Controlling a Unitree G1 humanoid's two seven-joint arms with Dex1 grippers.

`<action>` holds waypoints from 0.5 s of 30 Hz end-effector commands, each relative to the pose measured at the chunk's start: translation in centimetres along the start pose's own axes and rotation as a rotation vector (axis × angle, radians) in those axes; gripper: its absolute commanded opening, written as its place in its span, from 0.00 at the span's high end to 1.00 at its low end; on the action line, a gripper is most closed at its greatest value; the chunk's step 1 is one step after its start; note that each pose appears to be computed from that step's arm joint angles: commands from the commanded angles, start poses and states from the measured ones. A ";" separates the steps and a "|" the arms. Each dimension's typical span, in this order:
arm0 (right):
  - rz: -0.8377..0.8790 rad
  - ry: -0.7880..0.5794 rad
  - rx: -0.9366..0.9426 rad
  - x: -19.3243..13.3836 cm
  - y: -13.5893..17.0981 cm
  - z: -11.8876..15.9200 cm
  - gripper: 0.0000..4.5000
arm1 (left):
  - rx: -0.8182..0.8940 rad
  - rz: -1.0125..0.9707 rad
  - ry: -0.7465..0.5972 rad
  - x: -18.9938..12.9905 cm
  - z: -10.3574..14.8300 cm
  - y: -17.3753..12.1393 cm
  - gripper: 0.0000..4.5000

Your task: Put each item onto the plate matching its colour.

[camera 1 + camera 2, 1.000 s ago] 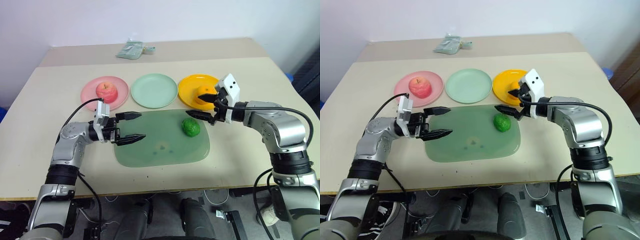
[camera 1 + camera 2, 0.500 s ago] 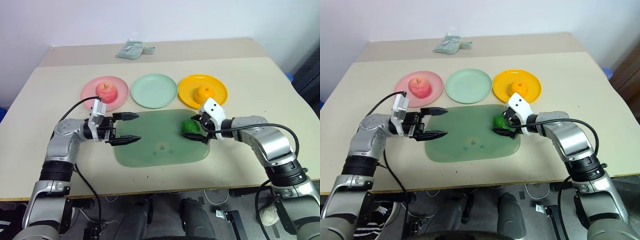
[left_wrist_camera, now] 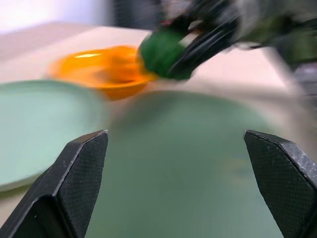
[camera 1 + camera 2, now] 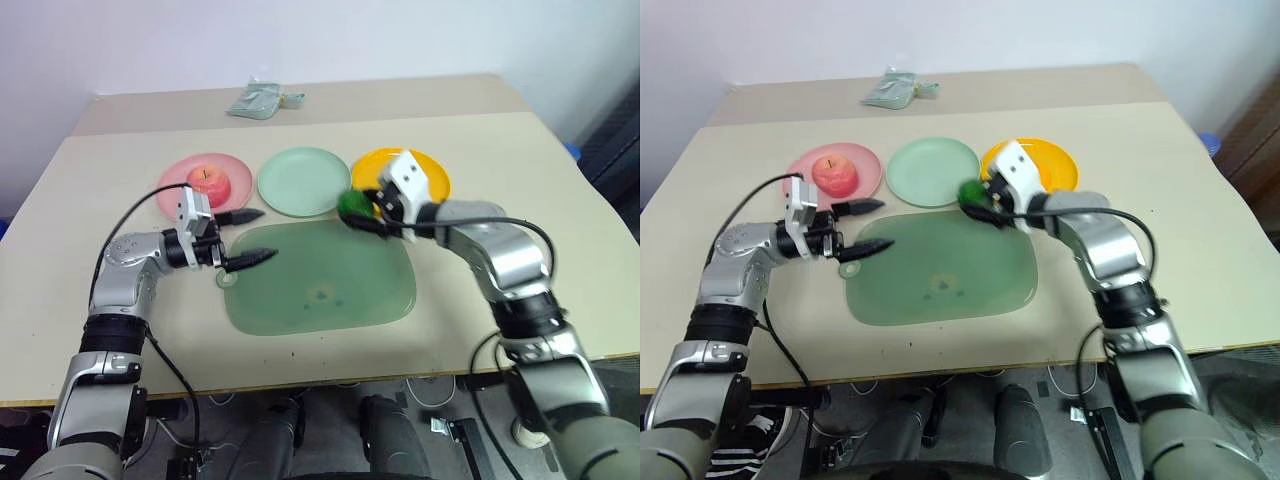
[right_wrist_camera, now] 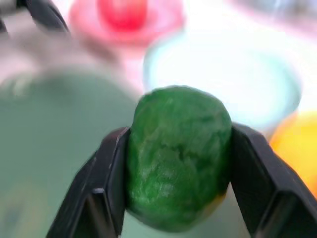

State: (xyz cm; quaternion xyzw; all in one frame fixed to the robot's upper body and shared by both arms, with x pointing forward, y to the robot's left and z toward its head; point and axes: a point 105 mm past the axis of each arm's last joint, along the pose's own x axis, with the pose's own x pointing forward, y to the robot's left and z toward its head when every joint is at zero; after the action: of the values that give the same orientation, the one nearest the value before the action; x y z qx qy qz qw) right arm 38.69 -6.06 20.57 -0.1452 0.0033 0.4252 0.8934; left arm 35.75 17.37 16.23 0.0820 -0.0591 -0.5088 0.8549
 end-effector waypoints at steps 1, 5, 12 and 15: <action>-0.058 -0.073 -0.037 2.6 -0.5 1.6 0.49 | 0.079 0.154 -0.034 -0.5 1.1 2.0 0.00; -0.117 -0.093 -0.068 5.9 -0.7 2.2 0.49 | 0.077 0.238 -0.057 -0.4 1.1 2.5 0.00; -0.130 -0.015 -0.089 9.8 0.4 0.1 0.39 | 0.056 0.219 -0.077 0.1 0.9 1.2 0.00; -0.090 -0.002 -0.058 10.1 1.1 -0.8 0.09 | 0.065 0.214 -0.069 0.0 0.9 1.0 0.00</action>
State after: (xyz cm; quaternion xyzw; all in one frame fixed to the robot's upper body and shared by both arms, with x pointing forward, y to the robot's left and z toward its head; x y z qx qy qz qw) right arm 44.28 1.66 16.39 -0.1740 0.0155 0.3821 0.9074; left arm 36.73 17.70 16.13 0.0750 -0.0936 -0.4154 0.9017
